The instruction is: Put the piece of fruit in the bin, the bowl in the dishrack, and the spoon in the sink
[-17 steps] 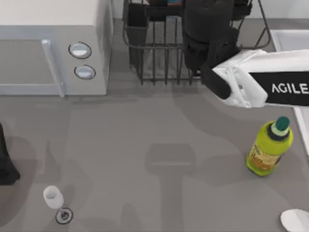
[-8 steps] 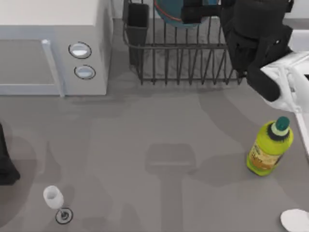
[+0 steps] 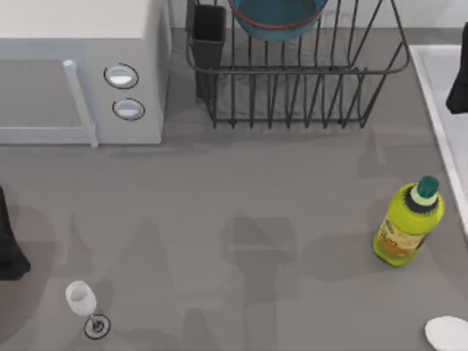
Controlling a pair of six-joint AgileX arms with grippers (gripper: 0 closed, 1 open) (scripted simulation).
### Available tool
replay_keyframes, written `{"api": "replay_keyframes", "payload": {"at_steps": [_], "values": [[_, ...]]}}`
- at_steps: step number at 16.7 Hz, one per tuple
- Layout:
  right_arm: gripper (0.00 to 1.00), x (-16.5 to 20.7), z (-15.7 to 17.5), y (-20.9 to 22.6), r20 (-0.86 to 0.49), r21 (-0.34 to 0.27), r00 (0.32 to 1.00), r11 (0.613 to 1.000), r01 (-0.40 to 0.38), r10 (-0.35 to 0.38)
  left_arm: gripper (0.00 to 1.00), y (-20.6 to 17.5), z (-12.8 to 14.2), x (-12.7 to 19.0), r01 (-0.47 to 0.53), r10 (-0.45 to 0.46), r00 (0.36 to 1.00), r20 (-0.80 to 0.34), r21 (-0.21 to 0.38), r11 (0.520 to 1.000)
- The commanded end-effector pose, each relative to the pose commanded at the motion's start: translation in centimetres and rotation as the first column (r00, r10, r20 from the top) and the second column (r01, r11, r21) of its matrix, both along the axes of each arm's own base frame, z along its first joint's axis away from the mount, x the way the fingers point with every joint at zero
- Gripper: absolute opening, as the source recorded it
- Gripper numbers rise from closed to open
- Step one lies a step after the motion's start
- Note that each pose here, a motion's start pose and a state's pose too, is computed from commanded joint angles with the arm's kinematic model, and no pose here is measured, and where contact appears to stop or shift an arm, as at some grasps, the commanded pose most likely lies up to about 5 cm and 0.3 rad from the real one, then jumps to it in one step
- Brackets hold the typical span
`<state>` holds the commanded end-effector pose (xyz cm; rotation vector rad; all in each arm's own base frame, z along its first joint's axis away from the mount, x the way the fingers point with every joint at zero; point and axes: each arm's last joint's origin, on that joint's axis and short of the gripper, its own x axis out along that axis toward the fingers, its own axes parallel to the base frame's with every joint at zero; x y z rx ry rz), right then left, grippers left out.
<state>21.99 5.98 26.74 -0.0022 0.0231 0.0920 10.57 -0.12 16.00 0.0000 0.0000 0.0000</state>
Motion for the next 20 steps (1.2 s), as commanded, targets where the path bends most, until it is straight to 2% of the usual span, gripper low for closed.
{"api": "replay_keyframes", "payload": {"at_steps": [4,7,12,20], "values": [[1.0,-7.1,-3.2,-3.8,0.039,0.01,0.999,1.0,0.015,-0.015,1.0,0.0,0.0,0.0,0.0,0.0,1.0,0.0,0.0,1.0],[1.0,-9.9,-6.6,-5.2,0.047,0.009,0.998,0.999,0.042,-0.042,1.0,0.0,0.0,0.0,0.0,0.0,1.0,0.0,0.0,1.0],[1.0,-11.3,-10.3,-6.0,0.027,0.004,0.996,0.996,0.086,-0.086,1.0,0.0,0.0,0.0,0.0,0.0,1.0,0.0,0.0,1.0],[1.0,-11.4,-10.5,-6.1,0.014,-0.009,0.996,0.996,0.09,-0.09,1.0,0.0,0.0,0.0,0.0,0.0,1.0,0.0,0.0,1.0]]}}
